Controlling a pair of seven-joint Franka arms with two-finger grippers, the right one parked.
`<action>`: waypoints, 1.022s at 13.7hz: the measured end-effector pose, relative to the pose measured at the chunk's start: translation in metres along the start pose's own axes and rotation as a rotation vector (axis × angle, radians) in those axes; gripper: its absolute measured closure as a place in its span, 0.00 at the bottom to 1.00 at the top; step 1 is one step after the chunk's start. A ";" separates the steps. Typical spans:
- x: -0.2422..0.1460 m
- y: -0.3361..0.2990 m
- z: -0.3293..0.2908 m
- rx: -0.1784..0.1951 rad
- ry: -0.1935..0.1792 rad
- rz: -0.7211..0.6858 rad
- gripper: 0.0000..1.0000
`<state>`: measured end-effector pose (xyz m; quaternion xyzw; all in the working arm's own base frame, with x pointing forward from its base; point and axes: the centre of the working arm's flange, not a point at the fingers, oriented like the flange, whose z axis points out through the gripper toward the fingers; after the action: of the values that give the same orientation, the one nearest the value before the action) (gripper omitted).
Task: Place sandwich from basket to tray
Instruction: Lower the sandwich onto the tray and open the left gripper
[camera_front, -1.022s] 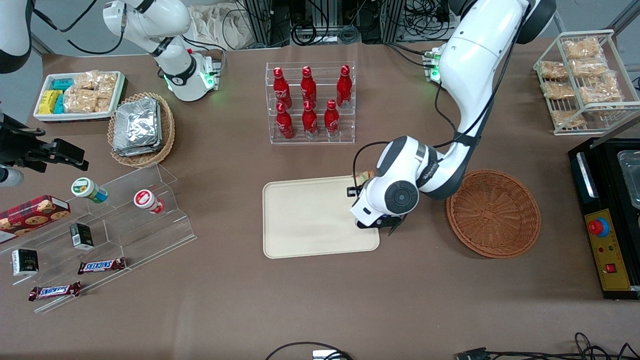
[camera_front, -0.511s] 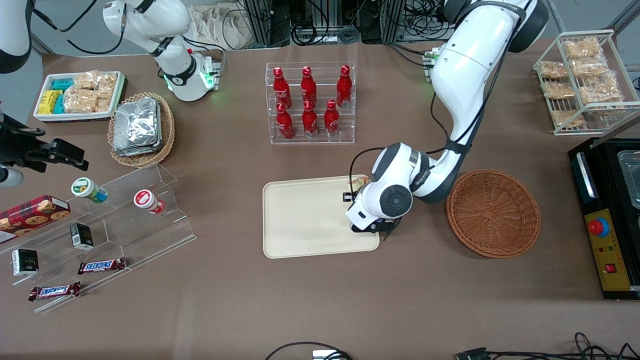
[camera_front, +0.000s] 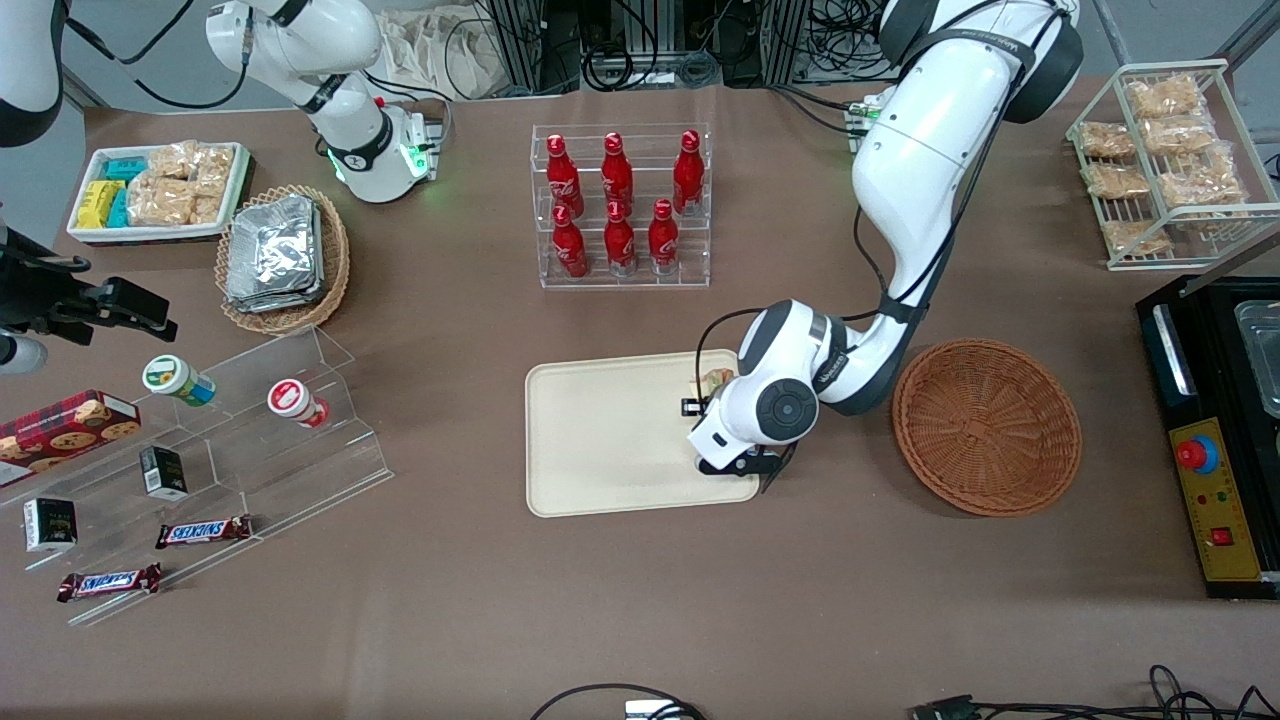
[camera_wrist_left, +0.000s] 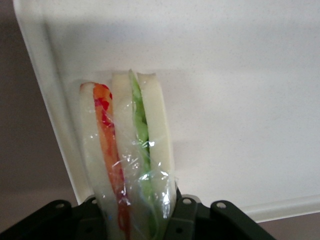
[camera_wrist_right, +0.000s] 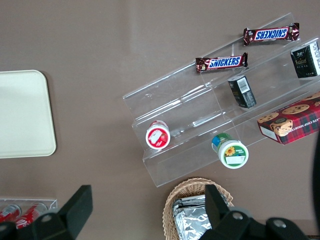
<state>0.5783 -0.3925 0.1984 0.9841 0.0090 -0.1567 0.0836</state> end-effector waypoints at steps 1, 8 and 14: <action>0.000 0.001 0.000 0.000 0.001 0.001 0.59; 0.001 0.003 -0.006 -0.006 0.010 0.001 0.00; 0.012 -0.018 -0.117 -0.084 0.108 -0.046 0.00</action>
<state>0.6249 -0.3551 0.3016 0.9863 0.0425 -0.1047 0.1204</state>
